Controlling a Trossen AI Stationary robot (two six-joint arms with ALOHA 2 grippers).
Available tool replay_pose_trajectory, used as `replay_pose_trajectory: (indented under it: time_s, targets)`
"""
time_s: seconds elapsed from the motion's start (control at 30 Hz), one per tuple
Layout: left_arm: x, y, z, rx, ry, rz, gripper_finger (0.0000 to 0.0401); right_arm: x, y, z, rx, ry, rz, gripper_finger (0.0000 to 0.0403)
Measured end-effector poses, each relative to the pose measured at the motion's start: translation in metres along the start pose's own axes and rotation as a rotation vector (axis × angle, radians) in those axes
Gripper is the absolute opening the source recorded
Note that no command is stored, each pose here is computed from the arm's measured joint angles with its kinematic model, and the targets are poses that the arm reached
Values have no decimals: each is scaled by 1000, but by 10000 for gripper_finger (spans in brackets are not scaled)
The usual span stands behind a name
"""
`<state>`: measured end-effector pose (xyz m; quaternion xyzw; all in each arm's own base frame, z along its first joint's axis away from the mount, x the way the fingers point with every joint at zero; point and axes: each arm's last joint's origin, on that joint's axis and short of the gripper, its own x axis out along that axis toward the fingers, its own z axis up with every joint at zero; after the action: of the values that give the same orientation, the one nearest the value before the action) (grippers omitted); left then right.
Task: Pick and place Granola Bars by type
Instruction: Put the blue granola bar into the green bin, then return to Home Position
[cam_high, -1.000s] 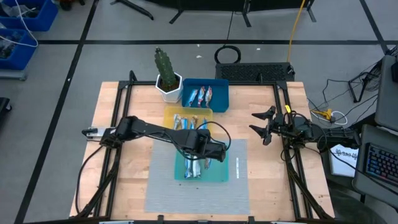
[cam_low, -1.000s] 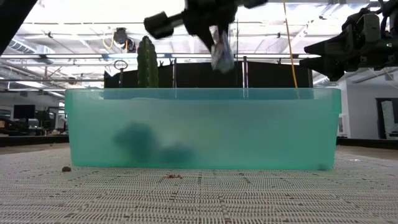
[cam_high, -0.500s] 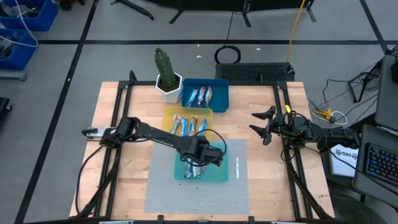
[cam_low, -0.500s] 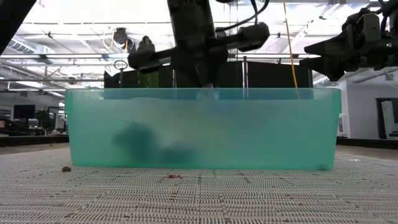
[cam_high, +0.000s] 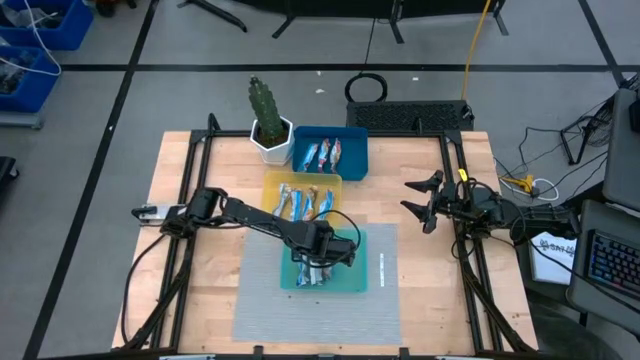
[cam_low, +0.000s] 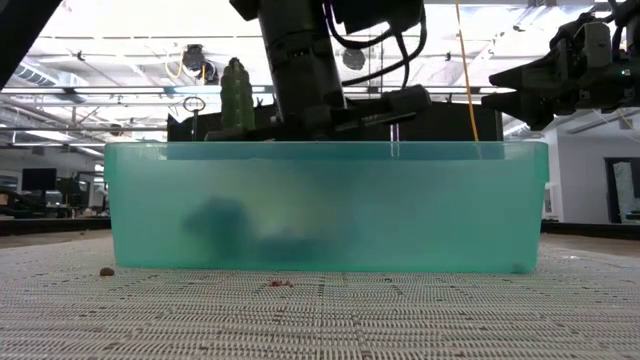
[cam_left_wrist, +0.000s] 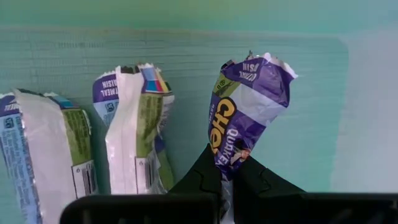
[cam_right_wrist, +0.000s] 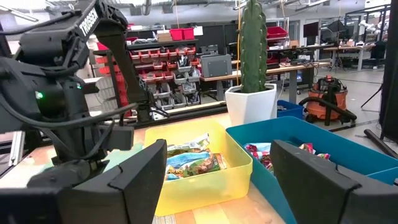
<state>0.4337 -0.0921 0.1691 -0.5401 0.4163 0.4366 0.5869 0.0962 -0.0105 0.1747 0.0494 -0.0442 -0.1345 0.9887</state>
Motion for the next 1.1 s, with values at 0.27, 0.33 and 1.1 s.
replay_pose_trajectory:
  time_s: [0.27,0.33,1.1]
  targets:
    - [3,0,1,14,30,-8,26,0,0,0,0,0,0,279]
    - [3,-1,1,18,43,-14,53,0,0,0,0,0,0,279]
    - [-32,-3,-1,266,-3,-100,307,0,0,0,0,0,0,279]
